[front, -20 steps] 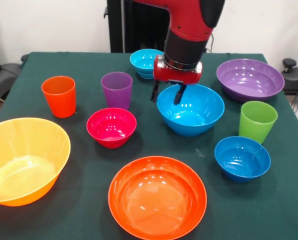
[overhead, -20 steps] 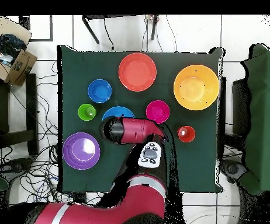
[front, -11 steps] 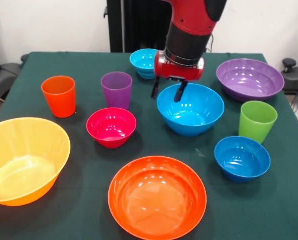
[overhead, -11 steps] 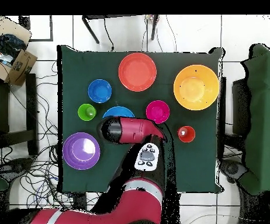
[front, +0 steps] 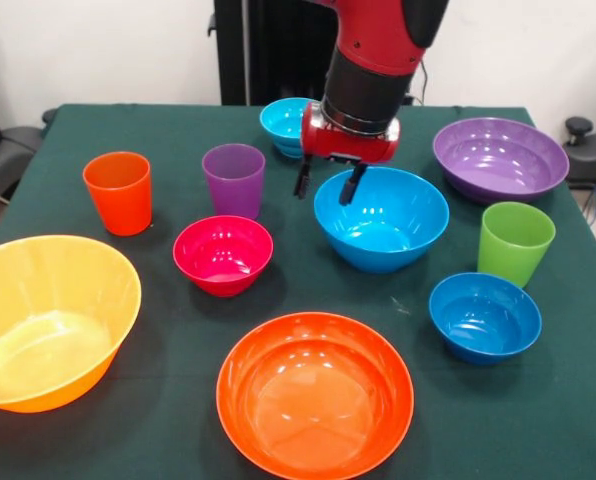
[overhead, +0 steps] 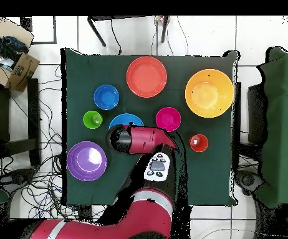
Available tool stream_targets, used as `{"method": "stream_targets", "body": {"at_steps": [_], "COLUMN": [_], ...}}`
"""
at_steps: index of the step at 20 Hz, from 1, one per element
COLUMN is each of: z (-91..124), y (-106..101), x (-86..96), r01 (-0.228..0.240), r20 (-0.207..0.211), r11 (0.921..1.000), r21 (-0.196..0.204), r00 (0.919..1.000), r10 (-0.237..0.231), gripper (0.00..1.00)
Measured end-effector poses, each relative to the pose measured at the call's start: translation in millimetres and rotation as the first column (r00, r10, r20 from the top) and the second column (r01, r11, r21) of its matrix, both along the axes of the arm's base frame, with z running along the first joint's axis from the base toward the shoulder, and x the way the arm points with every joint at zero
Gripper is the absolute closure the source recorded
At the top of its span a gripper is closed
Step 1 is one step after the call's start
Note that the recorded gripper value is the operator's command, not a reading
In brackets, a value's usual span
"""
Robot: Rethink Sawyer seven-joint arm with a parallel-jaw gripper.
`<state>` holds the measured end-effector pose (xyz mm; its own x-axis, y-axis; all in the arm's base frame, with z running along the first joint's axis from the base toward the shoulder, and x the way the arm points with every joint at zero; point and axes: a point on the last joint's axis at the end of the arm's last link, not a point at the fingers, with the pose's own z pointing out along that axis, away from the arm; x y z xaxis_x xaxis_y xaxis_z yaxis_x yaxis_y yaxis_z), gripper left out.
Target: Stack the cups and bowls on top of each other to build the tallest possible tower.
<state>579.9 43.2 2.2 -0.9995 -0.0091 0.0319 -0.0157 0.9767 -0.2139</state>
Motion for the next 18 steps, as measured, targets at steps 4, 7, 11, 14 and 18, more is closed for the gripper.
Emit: {"method": "stream_targets", "body": {"at_steps": [4,7,11,14,18], "z": [-12.6,-22.7,-32.7,-37.8,-38.3], "y": [-2.8,-3.2,-3.3,-3.2,-3.3], "x": [-1.4,-3.3,-7.6,-10.1,-10.2], "r01": [-0.004,-0.009,-0.013,-0.015,-0.015], "r20": [-0.001,0.000,-0.004,-0.007,-0.006], "r11": [1.0000,0.9999,0.9999,0.9998,0.9998], "r21": [-0.007,-0.009,-0.010,-0.010,-0.010], "r00": [1.0000,1.0000,0.9999,0.9999,0.9999], "r10": [0.004,0.009,0.013,0.015,0.015], "gripper": [0.00,0.00,0.00,0.00,0.00]}}
